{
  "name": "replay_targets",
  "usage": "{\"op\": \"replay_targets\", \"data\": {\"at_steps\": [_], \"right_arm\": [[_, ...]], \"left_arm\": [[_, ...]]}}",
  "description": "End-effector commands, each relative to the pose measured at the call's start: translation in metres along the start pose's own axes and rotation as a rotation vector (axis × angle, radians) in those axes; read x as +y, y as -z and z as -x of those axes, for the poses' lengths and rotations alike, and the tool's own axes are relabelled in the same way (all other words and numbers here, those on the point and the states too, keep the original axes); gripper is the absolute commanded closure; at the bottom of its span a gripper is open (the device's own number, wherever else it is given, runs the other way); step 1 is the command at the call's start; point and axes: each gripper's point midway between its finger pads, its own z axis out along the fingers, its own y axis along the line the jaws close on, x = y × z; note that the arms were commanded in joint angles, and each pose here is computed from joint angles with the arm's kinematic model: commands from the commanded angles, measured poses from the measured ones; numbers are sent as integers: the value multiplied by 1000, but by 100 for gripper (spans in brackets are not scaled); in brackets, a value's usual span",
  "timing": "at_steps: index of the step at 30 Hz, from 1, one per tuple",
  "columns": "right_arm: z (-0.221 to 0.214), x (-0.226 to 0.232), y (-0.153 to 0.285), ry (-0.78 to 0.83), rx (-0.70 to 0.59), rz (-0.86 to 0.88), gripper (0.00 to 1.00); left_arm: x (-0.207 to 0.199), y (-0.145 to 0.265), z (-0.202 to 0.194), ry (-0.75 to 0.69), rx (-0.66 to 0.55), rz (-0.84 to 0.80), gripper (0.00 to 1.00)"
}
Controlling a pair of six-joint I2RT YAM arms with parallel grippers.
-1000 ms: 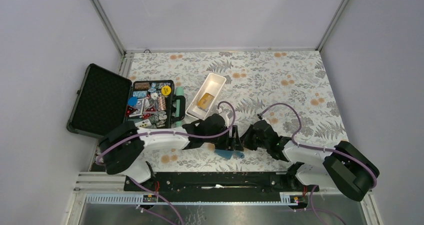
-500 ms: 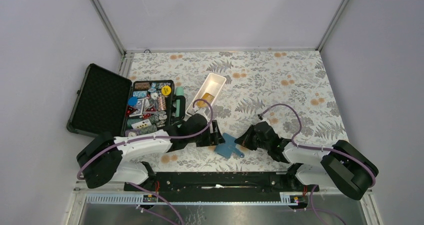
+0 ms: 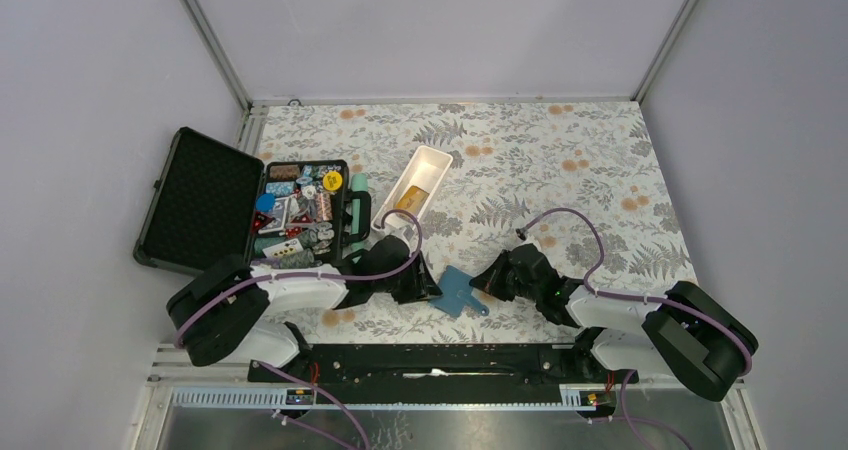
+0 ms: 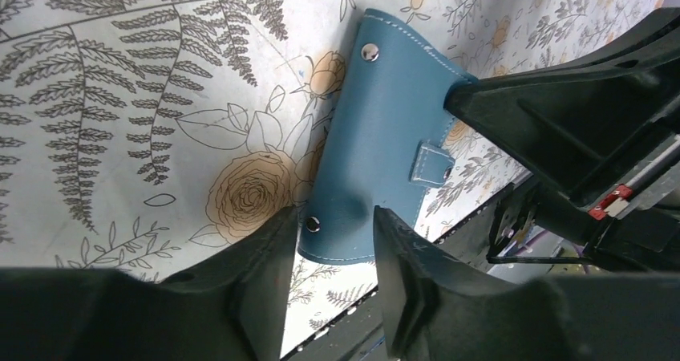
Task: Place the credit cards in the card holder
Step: Close the card holder at the center of the board.
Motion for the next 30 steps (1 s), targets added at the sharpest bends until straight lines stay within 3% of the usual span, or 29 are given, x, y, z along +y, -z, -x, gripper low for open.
{"op": "replay_targets", "data": {"at_steps": [1,9,12,15,18,22,23,25,30], "right_arm": [[2,-13,0,21,-22,-49,100],[6,-3,-1,22,-34,-15,100],[3,0,0,23,-17,3,100],[3,6,2,32,-14,31,100],[7,23,6,77,-20,97,100],[25,53,21,171,-69,156,38],[31,59,27,188,-90,163,29],[42,78,40,247,-129,221,16],[57,129,77,368,-167,418,8]], "left_arm": [[-19,-2,1,32,5,-109,61],[-27,-7,-7,56,44,-181,70],[-36,-5,-5,68,33,-234,79],[-41,-3,-2,60,16,-256,100],[-44,3,5,32,-23,-274,100],[-51,20,23,-20,-123,-303,100],[-52,25,29,-38,-155,-298,100],[-57,38,43,-90,-225,-303,100],[-75,79,66,-224,-372,-343,100]]}}
